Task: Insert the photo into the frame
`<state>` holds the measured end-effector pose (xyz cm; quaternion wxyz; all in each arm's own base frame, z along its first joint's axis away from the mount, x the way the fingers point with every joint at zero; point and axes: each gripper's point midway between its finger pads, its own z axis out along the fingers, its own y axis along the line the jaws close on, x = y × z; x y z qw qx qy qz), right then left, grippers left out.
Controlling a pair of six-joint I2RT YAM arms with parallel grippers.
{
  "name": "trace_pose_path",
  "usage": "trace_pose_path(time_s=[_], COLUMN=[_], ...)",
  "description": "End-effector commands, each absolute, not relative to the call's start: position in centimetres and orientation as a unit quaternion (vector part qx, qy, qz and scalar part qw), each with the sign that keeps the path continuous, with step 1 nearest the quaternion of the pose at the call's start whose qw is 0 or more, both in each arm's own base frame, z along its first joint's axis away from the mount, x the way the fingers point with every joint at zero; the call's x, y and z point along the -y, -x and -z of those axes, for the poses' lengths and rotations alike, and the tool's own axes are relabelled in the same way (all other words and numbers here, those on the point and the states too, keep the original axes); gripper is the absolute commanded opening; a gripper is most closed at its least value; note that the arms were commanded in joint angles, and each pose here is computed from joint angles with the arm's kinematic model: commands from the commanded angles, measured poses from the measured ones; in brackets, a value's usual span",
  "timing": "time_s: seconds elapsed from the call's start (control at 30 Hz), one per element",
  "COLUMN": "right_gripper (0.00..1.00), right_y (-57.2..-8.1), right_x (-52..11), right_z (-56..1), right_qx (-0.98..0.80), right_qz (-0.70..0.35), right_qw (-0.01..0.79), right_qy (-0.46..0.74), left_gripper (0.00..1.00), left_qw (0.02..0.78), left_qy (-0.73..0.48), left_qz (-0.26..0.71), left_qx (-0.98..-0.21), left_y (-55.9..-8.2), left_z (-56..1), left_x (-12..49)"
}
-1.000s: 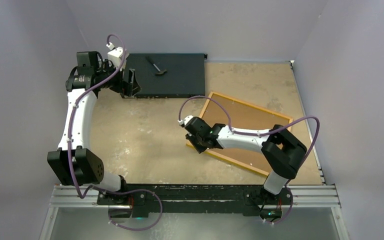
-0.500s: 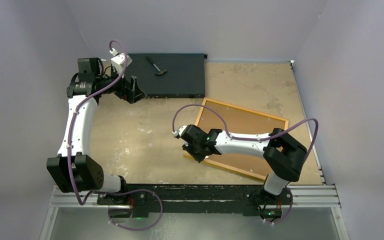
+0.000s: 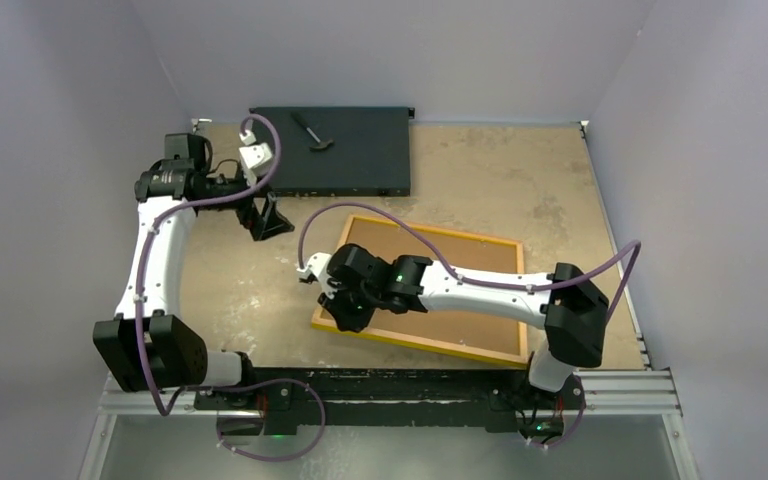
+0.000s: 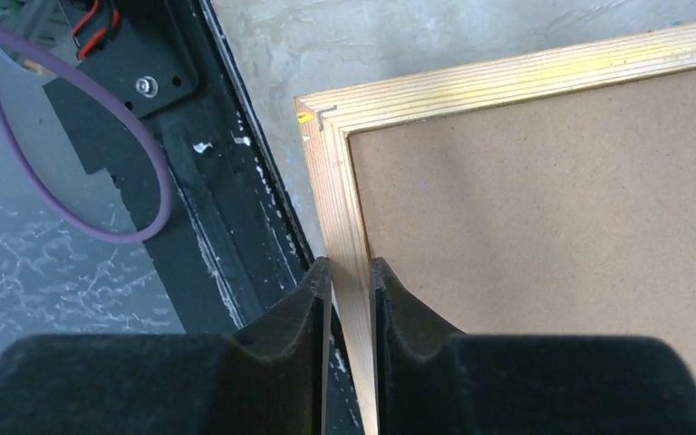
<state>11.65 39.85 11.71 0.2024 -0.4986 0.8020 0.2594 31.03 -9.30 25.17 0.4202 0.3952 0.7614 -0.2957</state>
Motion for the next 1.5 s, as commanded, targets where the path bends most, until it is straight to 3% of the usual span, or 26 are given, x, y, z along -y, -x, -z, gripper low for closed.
trace_pose_path(time_s=[0.0,0.13,0.33,0.5,0.63,0.7,0.73,0.87,1.1,1.47], right_gripper=[0.00,0.00,0.00,0.00,0.01,0.32,0.40,0.55,0.56,0.51], right_y=[-12.4,-14.0,-16.7,-18.9,-19.2,-18.8,-18.1,-15.2,-10.7,-9.9], right_x=[-42.2,-43.2,-42.9,-42.0,-40.4,-39.3,-38.6,-35.2,-32.5,-32.5], right_z=[-19.3,-23.4,-26.4,-26.5,-23.0,-20.2,-18.5,-13.5,-7.7,-5.1], right_qx=[-0.762,-0.743,-0.736,-0.745,-0.766,-0.780,-0.788,-0.816,-0.833,-0.837], right_qz=[-0.319,-0.325,-0.340,-0.337,-0.304,-0.281,-0.271,-0.261,-0.245,-0.199], right_qw=[0.266,0.325,0.351,0.356,0.340,0.318,0.300,0.253,0.171,0.154], right_qy=[0.496,0.486,0.469,0.452,0.453,0.459,0.464,0.450,0.467,0.486], left_gripper=[1.00,1.00,1.00,1.00,1.00,1.00,1.00,1.00,1.00,1.00], left_qw=[0.433,0.409,0.410,0.432,0.436,0.435,0.434,0.431,0.439,0.440], left_qy=[-0.519,-0.579,-0.631,-0.672,-0.687,-0.693,-0.690,-0.684,-0.689,-0.694], left_qz=[0.281,0.271,0.254,0.232,0.200,0.189,0.187,0.194,0.198,0.168], left_qx=[-0.681,-0.651,-0.608,-0.555,-0.546,-0.543,-0.548,-0.556,-0.542,-0.545], left_y=[-26.8,-24.1,-21.6,-20.0,-20.2,-20.5,-20.7,-21.7,-21.9,-22.5], left_z=[-26.2,-24.9,-22.0,-21.1,-19.4,-18.4,-18.0,-17.1,-17.2,-16.8], left_x=[10.0,9.8,10.0,10.5,10.1,9.9,9.8,9.6,10.0,9.4])
